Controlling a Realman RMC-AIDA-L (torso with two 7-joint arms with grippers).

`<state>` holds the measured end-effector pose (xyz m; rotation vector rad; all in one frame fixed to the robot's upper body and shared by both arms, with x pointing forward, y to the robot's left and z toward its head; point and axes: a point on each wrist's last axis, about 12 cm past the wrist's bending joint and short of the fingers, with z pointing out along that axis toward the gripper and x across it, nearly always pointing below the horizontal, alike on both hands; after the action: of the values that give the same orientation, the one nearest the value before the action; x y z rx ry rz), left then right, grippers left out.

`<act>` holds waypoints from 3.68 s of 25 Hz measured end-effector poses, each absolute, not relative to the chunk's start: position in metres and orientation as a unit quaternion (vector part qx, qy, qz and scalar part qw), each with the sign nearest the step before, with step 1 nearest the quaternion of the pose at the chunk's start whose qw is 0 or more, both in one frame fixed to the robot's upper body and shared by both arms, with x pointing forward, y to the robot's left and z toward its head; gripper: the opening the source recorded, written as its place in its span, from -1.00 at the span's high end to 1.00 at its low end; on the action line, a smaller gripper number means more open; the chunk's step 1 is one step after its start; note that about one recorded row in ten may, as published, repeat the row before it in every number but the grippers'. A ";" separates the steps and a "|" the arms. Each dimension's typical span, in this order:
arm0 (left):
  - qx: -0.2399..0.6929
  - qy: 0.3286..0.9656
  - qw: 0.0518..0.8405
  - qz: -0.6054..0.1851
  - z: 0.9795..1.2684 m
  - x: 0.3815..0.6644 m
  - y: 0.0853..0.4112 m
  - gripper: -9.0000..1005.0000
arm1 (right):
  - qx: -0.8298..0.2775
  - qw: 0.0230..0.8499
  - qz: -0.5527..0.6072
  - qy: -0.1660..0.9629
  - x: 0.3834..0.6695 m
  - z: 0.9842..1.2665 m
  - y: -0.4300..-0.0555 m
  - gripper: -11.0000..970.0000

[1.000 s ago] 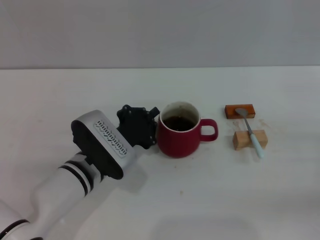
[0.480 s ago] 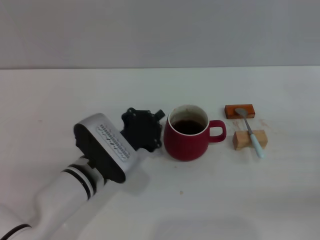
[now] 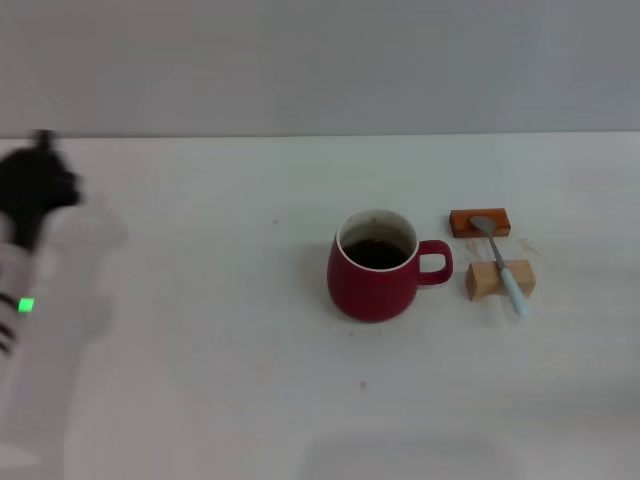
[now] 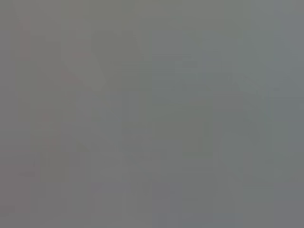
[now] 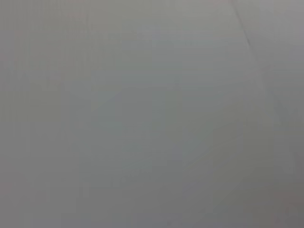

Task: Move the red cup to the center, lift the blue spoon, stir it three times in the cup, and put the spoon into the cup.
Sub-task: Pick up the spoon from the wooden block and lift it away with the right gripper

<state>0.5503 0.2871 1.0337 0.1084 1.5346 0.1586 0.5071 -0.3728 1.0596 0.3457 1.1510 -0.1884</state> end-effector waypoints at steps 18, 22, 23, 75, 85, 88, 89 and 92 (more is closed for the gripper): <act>-0.137 0.621 0.771 0.032 1.051 0.542 0.338 0.56 | 0.111 0.809 -0.035 0.576 0.498 1.045 -0.344 -0.50; -0.142 0.618 0.773 0.028 1.054 0.546 0.338 0.29 | 0.094 0.802 -0.036 0.588 0.478 1.039 -0.326 -0.50; -0.140 0.619 0.772 0.028 1.054 0.547 0.337 0.22 | 0.094 0.802 -0.036 0.588 0.478 1.039 -0.326 -0.50; -0.121 0.636 0.761 0.048 1.051 0.552 0.342 -0.72 | -0.051 0.654 0.121 0.745 0.436 0.980 -0.217 -0.50; -0.122 0.633 0.763 0.046 1.051 0.551 0.341 -0.72 | -0.065 0.633 0.129 0.760 0.450 0.976 -0.218 -0.50; -0.123 0.632 0.764 0.045 1.051 0.551 0.340 -0.72 | -0.072 0.631 0.130 0.762 0.450 0.976 -0.217 -0.49; -0.123 0.632 0.764 0.045 1.051 0.551 0.340 -0.72 | -0.074 0.631 0.130 0.761 0.451 0.976 -0.217 -0.49; -0.123 0.630 0.765 0.044 1.052 0.551 0.340 -0.72 | -0.076 0.631 0.128 0.761 0.451 0.976 -0.218 -0.49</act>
<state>0.5515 0.3397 1.0519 -0.2669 1.3698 0.0962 0.4508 -0.2177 0.9759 -0.1738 1.7427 0.2932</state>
